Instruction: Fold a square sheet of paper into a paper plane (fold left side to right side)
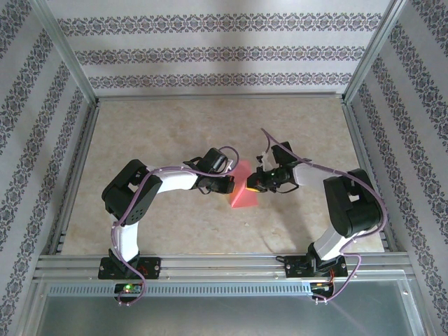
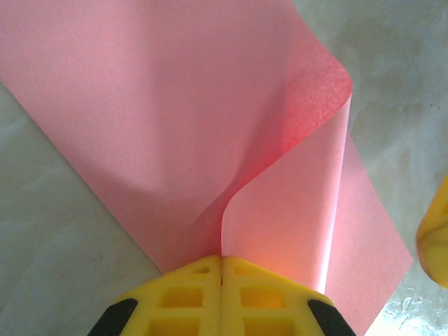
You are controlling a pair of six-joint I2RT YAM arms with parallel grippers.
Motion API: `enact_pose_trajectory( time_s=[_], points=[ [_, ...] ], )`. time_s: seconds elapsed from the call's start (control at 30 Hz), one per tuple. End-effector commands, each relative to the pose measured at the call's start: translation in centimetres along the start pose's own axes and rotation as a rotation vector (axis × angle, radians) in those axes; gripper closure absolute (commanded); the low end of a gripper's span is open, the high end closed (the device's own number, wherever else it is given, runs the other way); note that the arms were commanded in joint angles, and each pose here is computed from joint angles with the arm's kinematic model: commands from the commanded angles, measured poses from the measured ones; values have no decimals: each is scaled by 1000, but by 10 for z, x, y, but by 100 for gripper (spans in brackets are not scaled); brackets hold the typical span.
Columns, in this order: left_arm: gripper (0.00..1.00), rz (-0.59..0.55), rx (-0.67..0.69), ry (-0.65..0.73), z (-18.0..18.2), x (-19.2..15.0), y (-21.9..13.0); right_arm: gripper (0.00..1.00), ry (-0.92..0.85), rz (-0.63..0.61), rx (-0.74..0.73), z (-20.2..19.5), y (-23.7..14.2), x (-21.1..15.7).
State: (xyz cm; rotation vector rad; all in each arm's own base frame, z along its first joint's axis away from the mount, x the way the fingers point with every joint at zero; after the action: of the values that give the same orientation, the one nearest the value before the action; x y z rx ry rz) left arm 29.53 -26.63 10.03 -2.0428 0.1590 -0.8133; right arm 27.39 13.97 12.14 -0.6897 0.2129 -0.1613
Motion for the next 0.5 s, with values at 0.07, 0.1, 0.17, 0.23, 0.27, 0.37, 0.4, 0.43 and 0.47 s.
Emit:
enact_pose_trajectory(
  time_s=[0.07,0.1,0.17,0.23,0.27,0.37,0.4,0.43,0.47],
  points=[
    [100,36,18,2,9,-4,9,100,-25,27,17,9,14,8],
    [100,37,18,3,9,-3,9,100,-31,32,15,10,16,8],
    [100,42,18,5,9,-3,10,100,-36,42,12,11,20,10],
    [100,43,19,8,9,-3,10,100,-35,47,5,10,24,11],
    [100,44,20,7,9,-3,10,100,-37,51,5,10,25,12],
    [100,42,19,7,9,-2,10,100,-41,58,4,11,28,13],
    [100,45,20,6,9,-3,10,100,-39,58,-2,10,29,13],
    [100,45,21,6,9,-3,10,100,-41,57,-6,9,29,14],
    [100,44,19,7,9,-2,10,100,-44,57,-10,9,29,14]
  ],
)
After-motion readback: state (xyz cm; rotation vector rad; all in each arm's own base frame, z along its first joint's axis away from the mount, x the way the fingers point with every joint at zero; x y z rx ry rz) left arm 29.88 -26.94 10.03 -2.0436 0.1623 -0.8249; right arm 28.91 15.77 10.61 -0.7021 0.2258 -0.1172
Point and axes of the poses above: each hand's point on the last joint's axis, 136 mm out from that joint toward the fingers, its own y axis out along the fingers, its own z axis along the line the jaws close on, x = y × z, the point moved 10 cm from there along -y, back along the fingers, and after that the axes turned 15 degrees about y, right-handed, at the moved point
